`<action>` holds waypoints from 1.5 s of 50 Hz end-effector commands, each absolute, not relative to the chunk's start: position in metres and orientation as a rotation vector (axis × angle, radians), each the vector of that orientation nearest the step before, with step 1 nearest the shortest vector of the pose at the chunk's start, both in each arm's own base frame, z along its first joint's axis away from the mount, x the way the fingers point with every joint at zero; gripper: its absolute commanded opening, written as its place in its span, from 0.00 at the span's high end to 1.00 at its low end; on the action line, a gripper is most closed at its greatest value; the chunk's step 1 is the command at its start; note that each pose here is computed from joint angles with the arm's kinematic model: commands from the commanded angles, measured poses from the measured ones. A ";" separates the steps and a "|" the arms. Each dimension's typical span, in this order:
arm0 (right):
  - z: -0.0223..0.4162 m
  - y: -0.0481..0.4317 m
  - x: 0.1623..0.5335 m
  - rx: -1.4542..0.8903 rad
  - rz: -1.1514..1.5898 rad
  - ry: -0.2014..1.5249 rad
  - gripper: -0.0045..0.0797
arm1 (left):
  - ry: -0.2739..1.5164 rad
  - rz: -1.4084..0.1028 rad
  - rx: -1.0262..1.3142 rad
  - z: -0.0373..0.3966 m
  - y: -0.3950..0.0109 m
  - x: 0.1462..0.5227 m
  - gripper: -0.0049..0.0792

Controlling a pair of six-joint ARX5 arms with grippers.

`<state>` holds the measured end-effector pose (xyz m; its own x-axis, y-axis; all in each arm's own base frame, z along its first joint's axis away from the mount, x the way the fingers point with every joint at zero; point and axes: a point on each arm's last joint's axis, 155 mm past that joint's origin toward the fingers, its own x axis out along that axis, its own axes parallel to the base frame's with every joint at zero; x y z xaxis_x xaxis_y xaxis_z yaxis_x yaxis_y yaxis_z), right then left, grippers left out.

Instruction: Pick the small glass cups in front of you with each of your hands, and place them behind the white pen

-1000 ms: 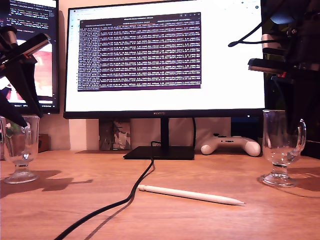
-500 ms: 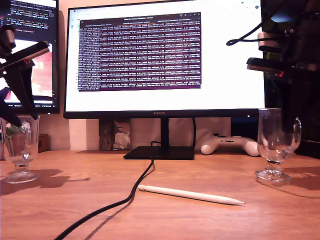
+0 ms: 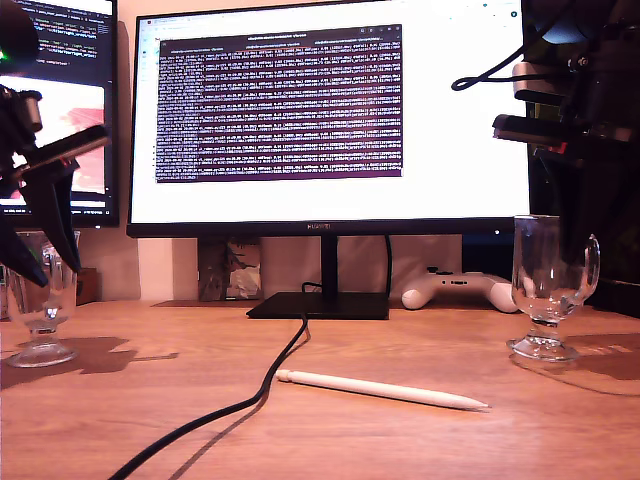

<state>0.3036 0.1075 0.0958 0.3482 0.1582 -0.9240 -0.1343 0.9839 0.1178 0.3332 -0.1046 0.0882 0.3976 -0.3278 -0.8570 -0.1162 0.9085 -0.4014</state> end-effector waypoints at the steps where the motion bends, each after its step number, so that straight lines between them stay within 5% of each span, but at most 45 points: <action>1: 0.098 0.111 0.308 0.021 0.199 1.186 0.96 | 1.166 -0.134 -0.431 0.085 -0.105 0.332 0.68; 8: 0.098 0.111 0.309 0.022 0.200 1.180 0.96 | 1.163 -0.127 -0.416 0.084 -0.102 0.333 0.89; 17: 0.099 0.112 0.311 0.024 0.201 1.173 0.96 | 1.163 -0.142 -0.390 0.084 -0.102 0.332 0.97; 36: 0.099 0.118 0.308 0.043 0.233 1.180 0.96 | 1.208 -0.227 -0.237 0.078 -0.101 0.317 0.97; 75: 0.096 0.171 0.268 -0.033 0.432 1.252 0.96 | 1.033 -0.466 0.041 0.113 -0.165 0.330 0.97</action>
